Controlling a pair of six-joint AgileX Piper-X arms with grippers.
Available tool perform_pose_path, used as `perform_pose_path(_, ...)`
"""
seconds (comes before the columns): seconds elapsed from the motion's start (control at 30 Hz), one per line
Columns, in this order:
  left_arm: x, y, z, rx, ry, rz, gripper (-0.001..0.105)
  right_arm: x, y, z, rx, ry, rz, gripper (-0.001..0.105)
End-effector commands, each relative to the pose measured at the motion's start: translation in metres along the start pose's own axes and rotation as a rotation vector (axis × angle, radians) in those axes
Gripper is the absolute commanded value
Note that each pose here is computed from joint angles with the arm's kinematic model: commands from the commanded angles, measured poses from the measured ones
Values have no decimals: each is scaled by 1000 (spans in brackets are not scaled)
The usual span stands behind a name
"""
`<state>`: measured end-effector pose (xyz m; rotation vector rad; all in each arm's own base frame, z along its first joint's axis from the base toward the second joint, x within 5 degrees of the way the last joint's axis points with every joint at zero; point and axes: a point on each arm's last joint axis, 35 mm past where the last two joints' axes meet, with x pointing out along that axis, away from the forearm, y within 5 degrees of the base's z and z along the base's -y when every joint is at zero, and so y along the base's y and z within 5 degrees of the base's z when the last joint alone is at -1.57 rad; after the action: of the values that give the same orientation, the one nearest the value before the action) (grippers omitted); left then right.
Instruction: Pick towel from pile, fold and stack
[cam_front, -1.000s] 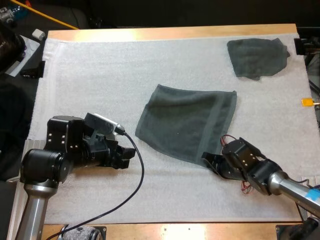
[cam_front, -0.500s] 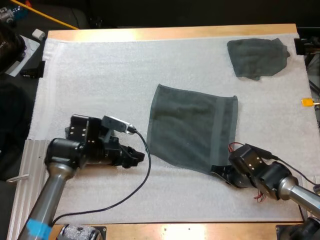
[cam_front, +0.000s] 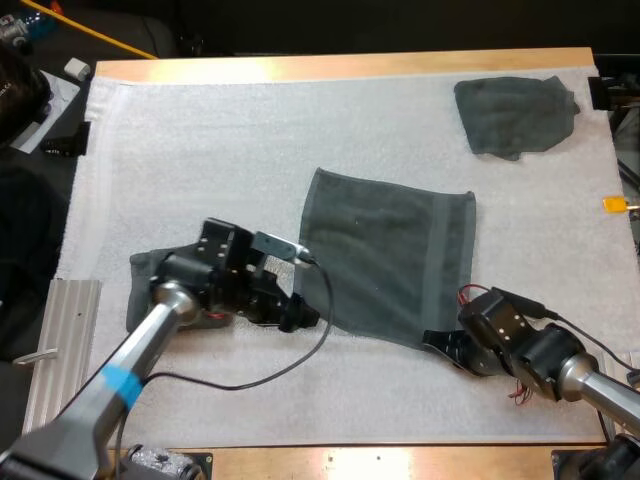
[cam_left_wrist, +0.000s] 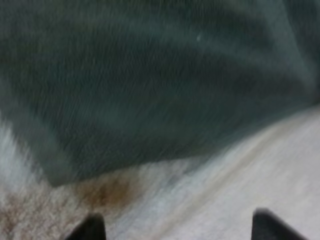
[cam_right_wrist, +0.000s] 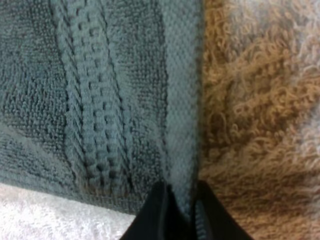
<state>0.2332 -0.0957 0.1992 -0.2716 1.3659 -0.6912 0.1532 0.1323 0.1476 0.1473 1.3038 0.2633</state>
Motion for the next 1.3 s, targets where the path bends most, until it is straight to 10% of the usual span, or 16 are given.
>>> perform_pose_path(0.0, 22, 4, 6, -7, 28, 63, 59, -1, -1, -2, -14, 2, -19, 0)
perform_pose_path(0.5, 66, 27, 10, -72, 113, 71, 57, -3, 0, -1, -17, -7, -20, 0)
perform_pose_path(0.9, 66, 26, 9, -98, 130, 53, 2, -2, 0, -2, -23, 4, -17, 0)
perform_pose_path(1.27, 27, 4, -9, -66, 169, 50, 0, -18, 5, 2, -105, 6, -1, 0)
